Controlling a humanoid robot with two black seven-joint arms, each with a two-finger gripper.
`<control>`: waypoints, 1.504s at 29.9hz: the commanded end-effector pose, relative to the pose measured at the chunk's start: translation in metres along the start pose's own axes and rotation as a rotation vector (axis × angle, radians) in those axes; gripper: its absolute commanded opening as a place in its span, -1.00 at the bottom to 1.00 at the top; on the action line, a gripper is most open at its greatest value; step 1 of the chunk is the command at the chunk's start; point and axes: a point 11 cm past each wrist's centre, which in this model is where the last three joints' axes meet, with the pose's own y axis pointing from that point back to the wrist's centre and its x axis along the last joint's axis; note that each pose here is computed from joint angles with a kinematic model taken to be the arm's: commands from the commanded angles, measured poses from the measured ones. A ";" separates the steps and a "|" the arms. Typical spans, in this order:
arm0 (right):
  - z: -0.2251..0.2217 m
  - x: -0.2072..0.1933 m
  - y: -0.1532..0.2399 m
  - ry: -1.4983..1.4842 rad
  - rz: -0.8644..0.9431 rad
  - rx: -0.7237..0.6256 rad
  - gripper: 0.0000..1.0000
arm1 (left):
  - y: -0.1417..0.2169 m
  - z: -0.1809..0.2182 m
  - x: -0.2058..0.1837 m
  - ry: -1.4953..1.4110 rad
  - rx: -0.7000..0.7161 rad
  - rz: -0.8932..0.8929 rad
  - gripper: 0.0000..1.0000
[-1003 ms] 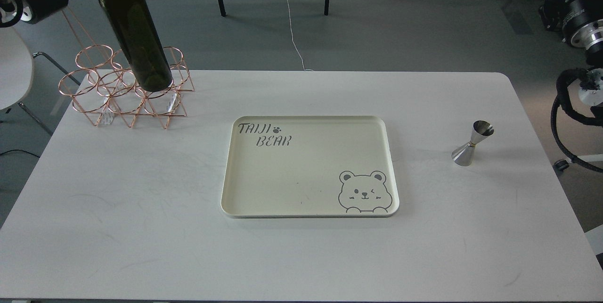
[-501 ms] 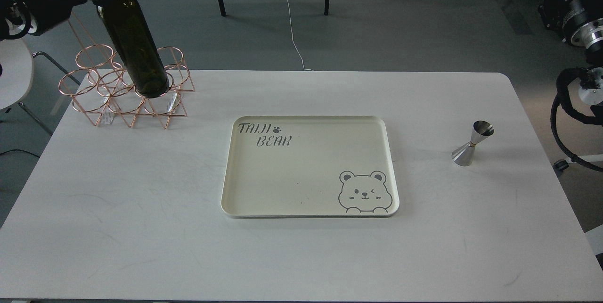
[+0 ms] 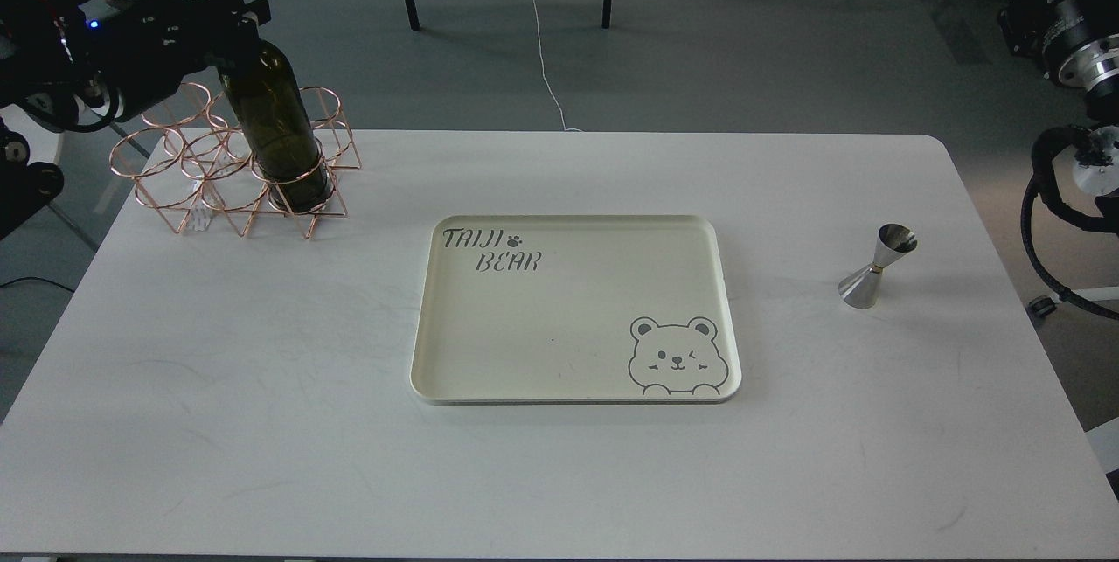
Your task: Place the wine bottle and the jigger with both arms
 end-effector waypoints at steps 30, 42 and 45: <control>0.011 0.054 0.024 -0.115 0.124 -0.006 0.97 | 0.052 -0.096 0.034 1.683 0.067 0.549 0.96; 0.047 0.089 0.049 -0.412 0.186 -0.081 0.97 | 0.062 -0.110 -0.049 2.177 -0.056 0.661 0.96; 0.053 0.086 0.053 -0.457 0.174 -0.069 0.98 | 0.061 -0.109 -0.068 2.235 -0.051 0.708 0.96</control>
